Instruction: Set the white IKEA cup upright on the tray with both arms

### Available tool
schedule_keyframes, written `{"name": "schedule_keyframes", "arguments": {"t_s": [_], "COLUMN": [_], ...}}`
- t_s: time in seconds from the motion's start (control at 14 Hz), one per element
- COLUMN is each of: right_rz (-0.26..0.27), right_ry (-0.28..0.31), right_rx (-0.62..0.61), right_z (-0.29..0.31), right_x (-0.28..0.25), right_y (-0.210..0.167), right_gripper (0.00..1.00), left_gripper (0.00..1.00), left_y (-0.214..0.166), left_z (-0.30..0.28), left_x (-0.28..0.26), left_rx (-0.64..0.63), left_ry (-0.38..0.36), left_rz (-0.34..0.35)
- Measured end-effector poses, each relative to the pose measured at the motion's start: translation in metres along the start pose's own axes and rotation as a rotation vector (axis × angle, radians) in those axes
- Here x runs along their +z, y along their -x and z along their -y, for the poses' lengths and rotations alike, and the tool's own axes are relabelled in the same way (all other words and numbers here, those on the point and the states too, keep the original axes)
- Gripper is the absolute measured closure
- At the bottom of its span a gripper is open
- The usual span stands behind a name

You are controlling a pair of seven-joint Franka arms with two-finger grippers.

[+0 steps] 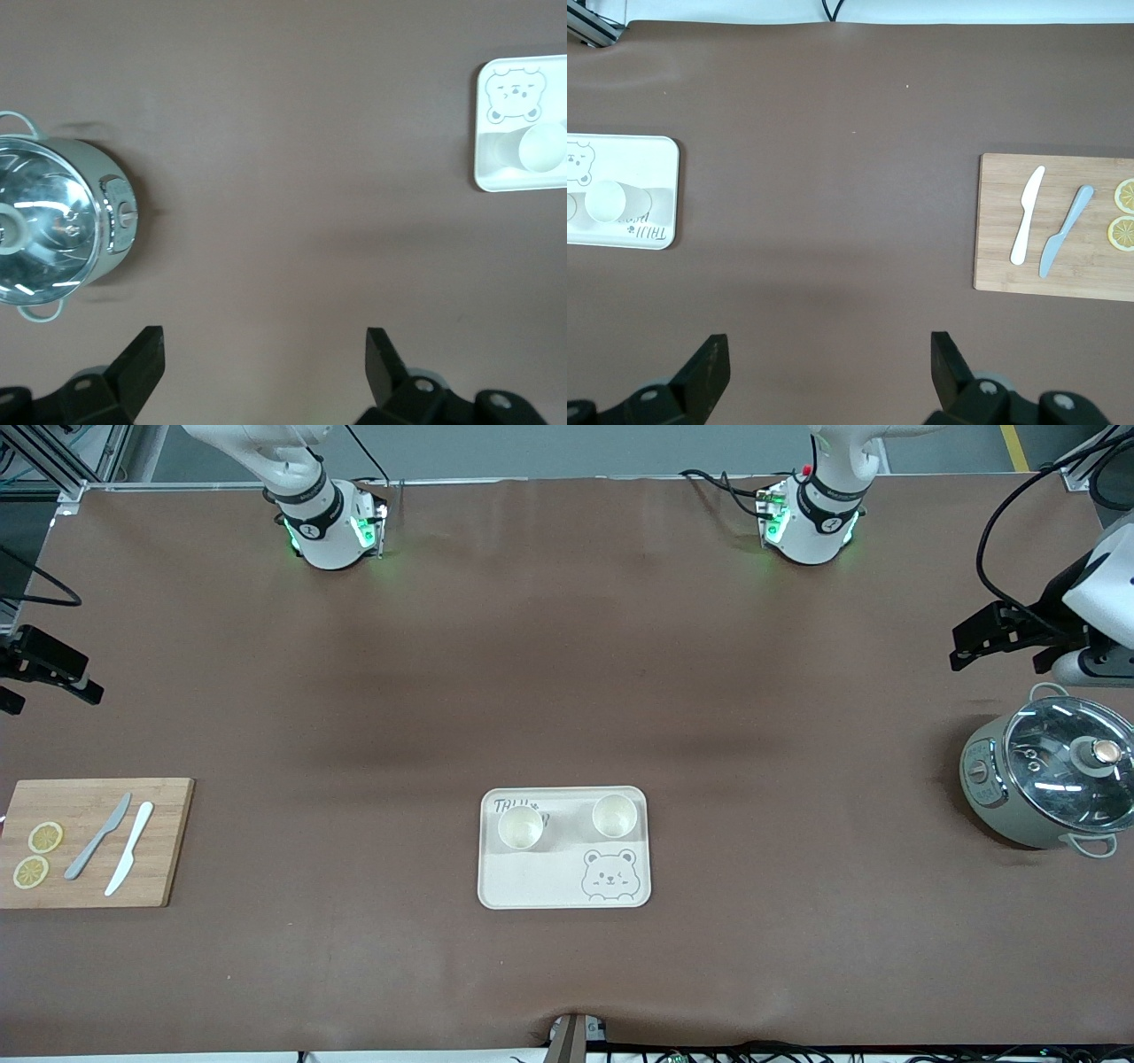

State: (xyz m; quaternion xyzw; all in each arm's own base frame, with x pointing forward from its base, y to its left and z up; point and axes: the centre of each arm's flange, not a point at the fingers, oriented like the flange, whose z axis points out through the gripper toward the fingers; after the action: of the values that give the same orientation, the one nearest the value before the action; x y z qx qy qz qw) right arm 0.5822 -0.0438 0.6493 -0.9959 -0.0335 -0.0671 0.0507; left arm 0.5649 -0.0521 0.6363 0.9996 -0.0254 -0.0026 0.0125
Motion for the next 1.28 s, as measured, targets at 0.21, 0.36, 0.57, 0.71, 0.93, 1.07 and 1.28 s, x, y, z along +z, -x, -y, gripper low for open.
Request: {"name": "schedule_keyframes", "arguments": {"t_s": [0.21,0.36,0.57,0.71,0.93,1.07,1.28], "right_rz": [-0.003,-0.002,0.0,-0.001,-0.002,-0.003,-0.006], "right_ry": [0.0,0.0,0.0,0.0,0.001,0.0,-0.007], "right_rx": [-0.001,-0.001,0.0,0.003,0.006,0.007,0.003], "right_z": [0.0,0.001,0.0,-0.001,-0.003,-0.004,-0.003], "right_x": [-0.001,-0.001,0.001,0.0,0.0,-0.001,-0.002], "right_y": [0.0,-0.001,-0.001,-0.001,-0.001,-0.001,-0.001], "right_gripper": [0.0,0.0,0.0,0.0,0.0,0.0,0.0], "left_gripper": [0.0,0.0,0.0,0.0,0.0,0.0,0.0], "left_y": [-0.002,-0.002,0.0,0.001,0.001,0.002,0.002], "left_z": [0.005,0.008,0.012,0.016,0.03,0.034,0.036], "left_x": [0.001,-0.001,-0.007,-0.009,-0.009,-0.009,-0.009], "left_rx": [-0.009,-0.016,-0.023,-0.034,-0.062,-0.069,-0.072], "left_ry": [0.002,0.001,0.001,0.012,0.013,0.013,0.013], "left_rz": [-0.009,-0.012,-0.023,-0.027,-0.026,-0.026,-0.026]}}
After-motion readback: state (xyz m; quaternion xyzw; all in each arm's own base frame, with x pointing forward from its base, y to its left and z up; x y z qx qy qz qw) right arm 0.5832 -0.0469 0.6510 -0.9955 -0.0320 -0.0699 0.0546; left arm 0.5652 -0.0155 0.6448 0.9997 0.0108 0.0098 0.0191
